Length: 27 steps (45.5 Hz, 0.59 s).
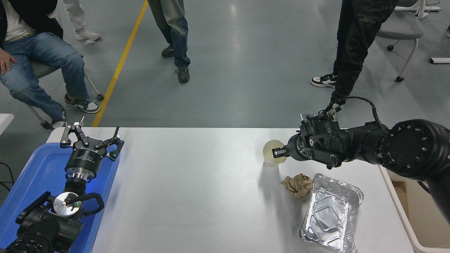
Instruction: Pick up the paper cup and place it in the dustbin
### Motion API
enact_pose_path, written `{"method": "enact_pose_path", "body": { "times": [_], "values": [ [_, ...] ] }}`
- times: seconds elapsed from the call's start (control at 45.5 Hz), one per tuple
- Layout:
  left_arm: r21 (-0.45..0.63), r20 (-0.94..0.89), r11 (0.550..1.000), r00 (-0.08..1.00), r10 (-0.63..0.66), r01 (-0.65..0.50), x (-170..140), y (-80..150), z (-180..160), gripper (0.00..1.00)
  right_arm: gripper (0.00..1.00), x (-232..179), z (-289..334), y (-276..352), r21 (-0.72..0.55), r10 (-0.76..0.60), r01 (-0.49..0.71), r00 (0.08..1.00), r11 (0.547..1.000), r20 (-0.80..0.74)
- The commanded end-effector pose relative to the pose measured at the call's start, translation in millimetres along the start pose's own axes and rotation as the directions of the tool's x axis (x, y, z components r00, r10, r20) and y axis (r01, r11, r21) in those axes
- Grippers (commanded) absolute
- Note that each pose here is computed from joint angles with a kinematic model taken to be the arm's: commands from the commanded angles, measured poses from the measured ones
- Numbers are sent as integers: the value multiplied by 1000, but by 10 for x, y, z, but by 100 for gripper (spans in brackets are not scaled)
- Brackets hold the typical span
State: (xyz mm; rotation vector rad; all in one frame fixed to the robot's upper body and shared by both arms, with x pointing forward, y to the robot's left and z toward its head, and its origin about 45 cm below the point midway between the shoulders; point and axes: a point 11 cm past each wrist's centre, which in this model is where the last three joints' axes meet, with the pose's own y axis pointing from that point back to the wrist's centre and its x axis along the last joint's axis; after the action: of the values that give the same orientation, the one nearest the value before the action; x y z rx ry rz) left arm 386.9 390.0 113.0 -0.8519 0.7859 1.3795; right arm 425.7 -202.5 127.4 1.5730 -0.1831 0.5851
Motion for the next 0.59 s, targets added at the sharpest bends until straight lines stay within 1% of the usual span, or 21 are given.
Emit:
{"method": "enact_pose_path", "body": {
  "times": [0.0, 0.132, 0.308, 0.396, 0.484, 0.571],
  "values": [
    [1, -1, 1000, 1000, -2, 2, -4, -2, -2, 99, 0, 56, -123, 197, 20, -65, 65, 998, 998, -27],
    [1, -1, 1000, 1000, 0, 0, 1, 3, -3, 99, 0, 237, -72, 745, 48, -139, 137, 990, 989, 35],
    [-1, 1, 1000, 1000, 0, 0, 3, 4, 6, 99, 0, 627, 6, 1862, 70, -196, 191, 978, 979, 67],
    [-1, 1, 1000, 1000, 2, -2, 7, 6, 7, 99, 0, 810, -23, 2400, 84, -193, 188, 979, 979, 59],
    [-1, 1, 1000, 1000, 2, -2, 7, 6, 7, 99, 0, 958, -81, 2871, 72, -177, 175, 984, 982, 31],
    [-2, 3, 1000, 1000, 2, -2, 8, 7, 15, 99, 0, 1111, -76, 3197, 35, -101, 100, 995, 994, 18]
  ]
}}
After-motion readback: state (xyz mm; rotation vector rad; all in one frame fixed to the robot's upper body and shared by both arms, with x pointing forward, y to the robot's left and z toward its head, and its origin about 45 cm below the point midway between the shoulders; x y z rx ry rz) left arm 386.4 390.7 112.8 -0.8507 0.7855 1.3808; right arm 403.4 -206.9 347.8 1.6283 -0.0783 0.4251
